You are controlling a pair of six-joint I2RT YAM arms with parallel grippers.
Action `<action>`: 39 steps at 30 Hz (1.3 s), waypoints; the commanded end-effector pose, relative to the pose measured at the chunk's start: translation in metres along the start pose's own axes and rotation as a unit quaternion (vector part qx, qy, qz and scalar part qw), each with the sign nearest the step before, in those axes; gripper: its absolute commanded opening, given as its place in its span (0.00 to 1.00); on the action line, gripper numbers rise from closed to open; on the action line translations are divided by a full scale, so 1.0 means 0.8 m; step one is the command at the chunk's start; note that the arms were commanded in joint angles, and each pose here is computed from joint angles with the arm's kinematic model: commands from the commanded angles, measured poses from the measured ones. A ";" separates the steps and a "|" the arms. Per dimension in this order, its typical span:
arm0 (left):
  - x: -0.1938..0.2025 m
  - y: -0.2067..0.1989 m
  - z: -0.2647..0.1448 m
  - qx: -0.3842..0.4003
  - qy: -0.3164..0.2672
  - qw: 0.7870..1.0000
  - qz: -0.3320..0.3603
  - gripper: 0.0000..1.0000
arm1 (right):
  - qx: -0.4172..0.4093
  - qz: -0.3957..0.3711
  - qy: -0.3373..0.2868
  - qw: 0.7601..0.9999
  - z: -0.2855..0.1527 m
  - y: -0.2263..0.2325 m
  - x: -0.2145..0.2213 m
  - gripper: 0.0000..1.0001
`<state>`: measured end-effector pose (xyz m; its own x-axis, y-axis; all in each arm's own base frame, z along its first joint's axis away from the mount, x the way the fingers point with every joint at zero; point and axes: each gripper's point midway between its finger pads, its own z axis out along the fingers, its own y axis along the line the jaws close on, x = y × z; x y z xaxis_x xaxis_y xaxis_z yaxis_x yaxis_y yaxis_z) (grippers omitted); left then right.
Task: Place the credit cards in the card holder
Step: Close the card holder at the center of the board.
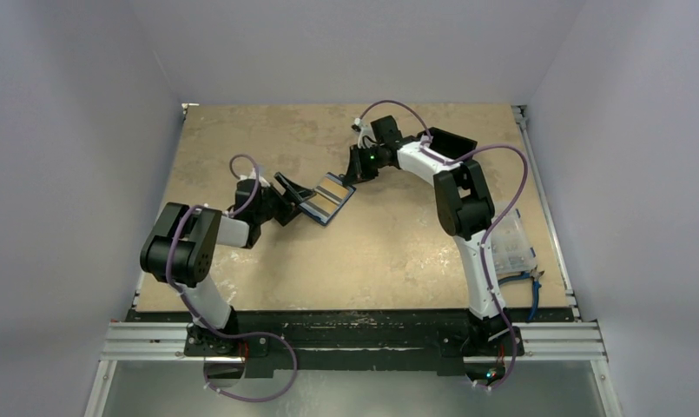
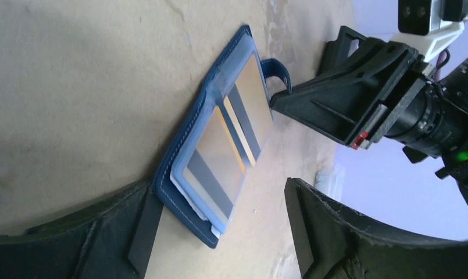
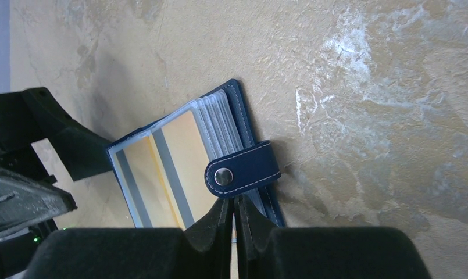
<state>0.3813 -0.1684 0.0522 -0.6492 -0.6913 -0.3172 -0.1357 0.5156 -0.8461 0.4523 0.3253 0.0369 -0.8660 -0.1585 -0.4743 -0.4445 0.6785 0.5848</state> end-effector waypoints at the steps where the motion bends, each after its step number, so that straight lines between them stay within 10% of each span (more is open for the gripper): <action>1: 0.010 -0.053 -0.013 0.087 0.008 0.996 -0.025 0.79 | 0.036 0.006 0.023 0.999 0.016 -0.031 0.029 0.13; 10: 0.008 -0.148 -0.011 0.176 0.028 0.983 -0.040 0.75 | -0.036 0.073 -0.007 0.997 0.000 0.017 0.025 0.15; 29: 0.029 -0.093 0.083 0.086 0.101 0.991 -0.029 0.75 | -0.038 0.061 -0.098 0.993 -0.064 0.028 -0.004 0.35; 39: 0.040 -0.038 0.094 -0.024 0.133 0.990 -0.036 0.46 | 0.092 -0.086 -0.180 0.976 -0.071 0.028 -0.060 0.50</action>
<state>0.4272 -0.2506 0.0661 -0.7861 -0.5996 -0.1497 -0.1421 0.4110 -0.9005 0.4431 0.2995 0.0698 -0.8032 0.0196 -0.5954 -0.3925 0.7345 0.5536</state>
